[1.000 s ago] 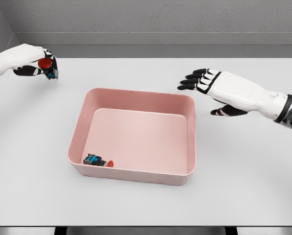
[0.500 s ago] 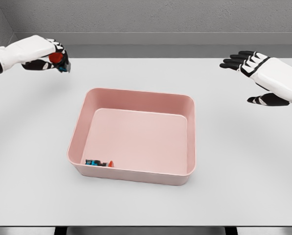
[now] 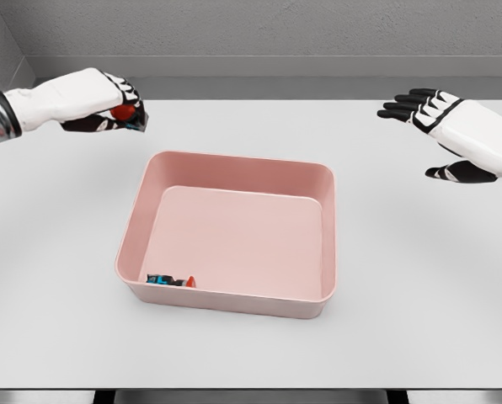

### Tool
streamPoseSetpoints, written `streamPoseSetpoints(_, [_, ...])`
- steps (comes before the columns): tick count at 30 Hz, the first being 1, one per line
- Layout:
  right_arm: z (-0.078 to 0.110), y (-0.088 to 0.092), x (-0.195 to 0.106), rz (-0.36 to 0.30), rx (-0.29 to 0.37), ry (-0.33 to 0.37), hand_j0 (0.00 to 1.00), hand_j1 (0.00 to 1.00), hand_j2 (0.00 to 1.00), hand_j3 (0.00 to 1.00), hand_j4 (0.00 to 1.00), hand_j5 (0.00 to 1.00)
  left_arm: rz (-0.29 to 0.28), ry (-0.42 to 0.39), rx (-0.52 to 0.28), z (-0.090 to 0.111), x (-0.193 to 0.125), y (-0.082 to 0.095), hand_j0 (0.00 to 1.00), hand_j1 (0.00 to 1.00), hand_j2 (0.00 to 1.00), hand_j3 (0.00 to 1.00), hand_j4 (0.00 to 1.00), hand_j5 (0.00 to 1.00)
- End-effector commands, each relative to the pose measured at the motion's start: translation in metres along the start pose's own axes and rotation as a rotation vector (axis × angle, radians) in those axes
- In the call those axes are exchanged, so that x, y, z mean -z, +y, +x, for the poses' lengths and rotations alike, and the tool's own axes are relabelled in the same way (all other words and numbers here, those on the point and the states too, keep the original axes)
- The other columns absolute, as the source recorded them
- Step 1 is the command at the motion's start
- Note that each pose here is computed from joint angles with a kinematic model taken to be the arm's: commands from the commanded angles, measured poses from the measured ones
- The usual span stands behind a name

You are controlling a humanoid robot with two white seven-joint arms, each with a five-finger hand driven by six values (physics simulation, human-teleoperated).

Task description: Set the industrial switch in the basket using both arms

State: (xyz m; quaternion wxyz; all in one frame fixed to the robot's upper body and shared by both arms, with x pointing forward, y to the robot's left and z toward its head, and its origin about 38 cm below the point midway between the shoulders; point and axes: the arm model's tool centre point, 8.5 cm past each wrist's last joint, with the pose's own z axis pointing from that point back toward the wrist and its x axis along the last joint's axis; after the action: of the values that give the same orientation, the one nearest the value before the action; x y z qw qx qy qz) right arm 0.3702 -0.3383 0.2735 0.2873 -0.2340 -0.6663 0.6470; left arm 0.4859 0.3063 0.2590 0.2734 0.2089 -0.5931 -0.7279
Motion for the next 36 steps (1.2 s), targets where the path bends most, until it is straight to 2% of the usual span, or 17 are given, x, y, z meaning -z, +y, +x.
streamPoseSetpoints(1, [0.000, 0.000, 0.000, -0.003, 0.005, -0.001, 1.00, 1.00, 1.00, 1.00, 1.00, 1.00, 0.019, -0.035, 0.014, 0.011, 0.003, 0.008, 0.47, 0.47, 0.47, 0.47, 0.47, 0.47])
streamPoseSetpoints(14, [0.000, -0.001, 0.000, -0.002, 0.002, 0.000, 1.00, 1.00, 1.00, 1.00, 1.00, 1.00, 0.056, -0.219, 0.072, 0.074, 0.019, 0.018, 0.46, 0.46, 0.46, 0.46, 0.46, 0.46])
streamPoseSetpoints(16, [-0.001, -0.005, 0.001, -0.010, -0.006, 0.000, 1.00, 1.00, 1.00, 1.00, 1.00, 1.00, 0.060, -0.242, 0.078, 0.082, 0.021, 0.018, 0.46, 0.46, 0.46, 0.46, 0.46, 0.46])
streamPoseSetpoints(23, [0.001, 0.000, 0.002, 0.002, 0.003, -0.005, 1.00, 1.00, 1.00, 1.00, 1.00, 1.00, 0.078, -0.330, 0.102, 0.114, 0.025, 0.022, 0.46, 0.46, 0.46, 0.46, 0.46, 0.46])
streamPoseSetpoints(29, [0.001, 0.001, 0.002, 0.002, 0.005, -0.006, 1.00, 1.00, 1.00, 1.00, 1.00, 1.00, 0.086, -0.366, 0.118, 0.127, 0.025, 0.024, 0.50, 0.50, 0.50, 0.50, 0.50, 0.50])
streamPoseSetpoints(31, [0.001, 0.000, 0.002, 0.000, 0.002, -0.007, 1.00, 1.00, 1.00, 1.00, 1.00, 1.00, 0.088, -0.381, 0.113, 0.132, 0.025, 0.022, 0.58, 0.58, 0.58, 0.58, 0.58, 0.58])
streamPoseSetpoints(32, [0.001, 0.000, 0.002, 0.001, 0.003, -0.006, 1.00, 1.00, 1.00, 1.00, 1.00, 1.00, 0.087, -0.383, 0.110, 0.133, 0.025, 0.020, 0.68, 0.68, 0.68, 0.68, 0.68, 0.68])
streamPoseSetpoints(33, [0.001, 0.000, 0.002, 0.000, 0.002, -0.007, 1.00, 1.00, 1.00, 1.00, 1.00, 1.00, 0.089, -0.389, 0.112, 0.135, 0.025, 0.021, 0.79, 0.79, 0.79, 0.79, 0.79, 0.79])
streamPoseSetpoints(34, [0.001, 0.000, 0.002, 0.000, 0.002, -0.007, 1.00, 1.00, 1.00, 1.00, 1.00, 1.00, 0.093, -0.390, 0.112, 0.135, 0.025, 0.022, 1.00, 1.00, 1.00, 1.00, 1.00, 1.00])
streamPoseSetpoints(36, [0.001, 0.000, 0.002, 0.000, 0.002, -0.007, 1.00, 1.00, 1.00, 1.00, 1.00, 1.00, 0.098, -0.391, 0.114, 0.136, 0.024, 0.023, 1.00, 1.00, 1.00, 1.00, 1.00, 1.00])
